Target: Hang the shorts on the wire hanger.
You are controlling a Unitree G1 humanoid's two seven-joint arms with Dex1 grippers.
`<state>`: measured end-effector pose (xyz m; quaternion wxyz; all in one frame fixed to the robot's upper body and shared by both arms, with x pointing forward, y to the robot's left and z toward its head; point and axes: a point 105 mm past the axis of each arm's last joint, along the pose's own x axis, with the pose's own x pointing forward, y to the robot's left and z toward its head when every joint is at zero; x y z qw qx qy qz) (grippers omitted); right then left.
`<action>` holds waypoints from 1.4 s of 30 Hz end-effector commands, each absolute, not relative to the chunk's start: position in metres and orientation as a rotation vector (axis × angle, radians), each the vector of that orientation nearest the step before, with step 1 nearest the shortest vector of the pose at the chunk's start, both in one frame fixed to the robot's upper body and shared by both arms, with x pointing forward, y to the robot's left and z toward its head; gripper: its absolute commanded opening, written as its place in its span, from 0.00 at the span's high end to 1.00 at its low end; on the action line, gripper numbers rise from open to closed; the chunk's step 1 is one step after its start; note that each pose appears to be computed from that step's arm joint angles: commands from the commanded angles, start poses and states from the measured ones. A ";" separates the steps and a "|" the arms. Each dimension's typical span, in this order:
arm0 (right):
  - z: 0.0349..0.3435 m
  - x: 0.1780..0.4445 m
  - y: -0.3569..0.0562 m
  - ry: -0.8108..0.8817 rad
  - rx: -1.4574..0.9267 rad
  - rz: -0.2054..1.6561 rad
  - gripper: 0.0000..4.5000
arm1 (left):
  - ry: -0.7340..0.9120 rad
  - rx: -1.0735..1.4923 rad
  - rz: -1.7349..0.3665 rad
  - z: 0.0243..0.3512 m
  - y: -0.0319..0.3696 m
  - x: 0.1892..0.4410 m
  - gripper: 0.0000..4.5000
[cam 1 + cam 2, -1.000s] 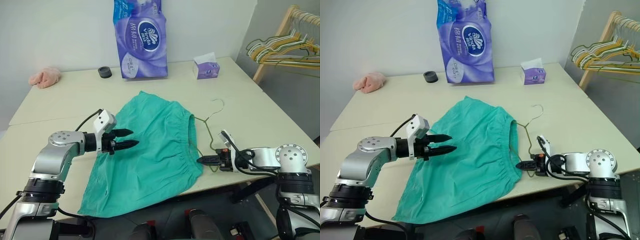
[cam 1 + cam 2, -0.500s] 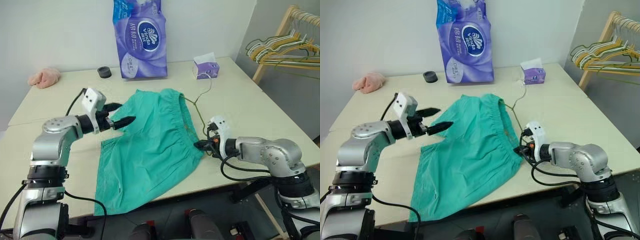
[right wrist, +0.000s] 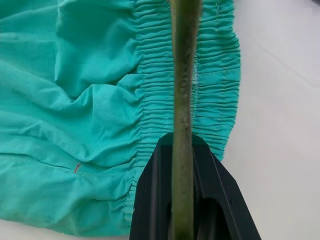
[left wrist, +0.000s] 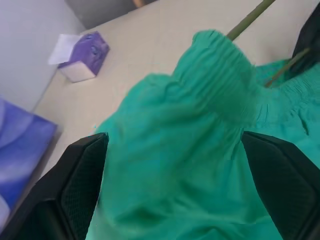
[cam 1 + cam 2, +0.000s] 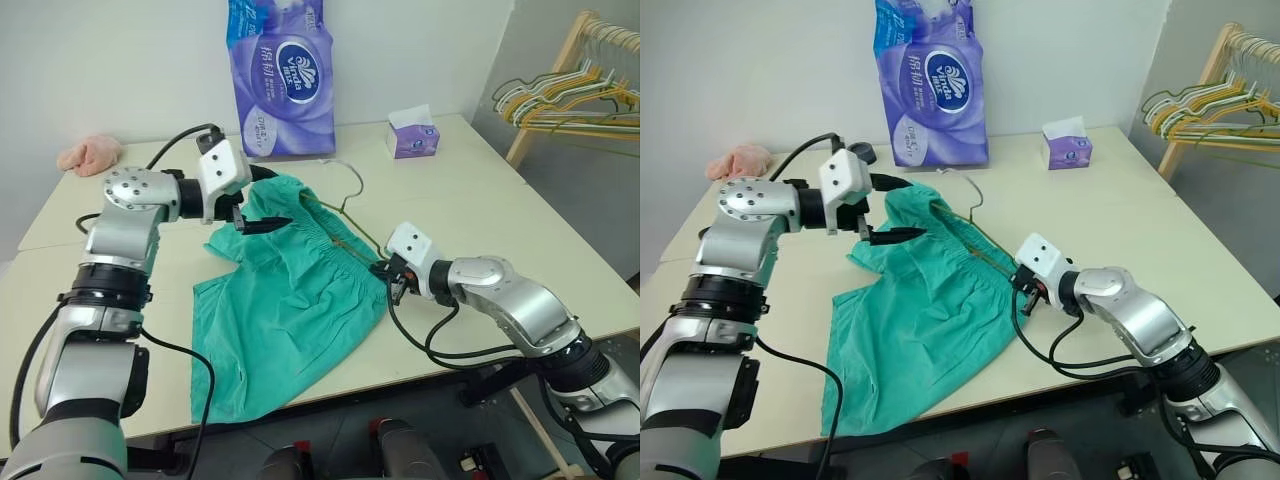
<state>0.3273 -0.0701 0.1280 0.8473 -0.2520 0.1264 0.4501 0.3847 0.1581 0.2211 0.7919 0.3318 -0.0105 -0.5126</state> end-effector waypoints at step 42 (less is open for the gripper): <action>0.172 0.310 -0.050 -0.040 -0.678 1.091 1.00 | 0.224 0.835 -1.434 0.162 0.162 0.339 0.48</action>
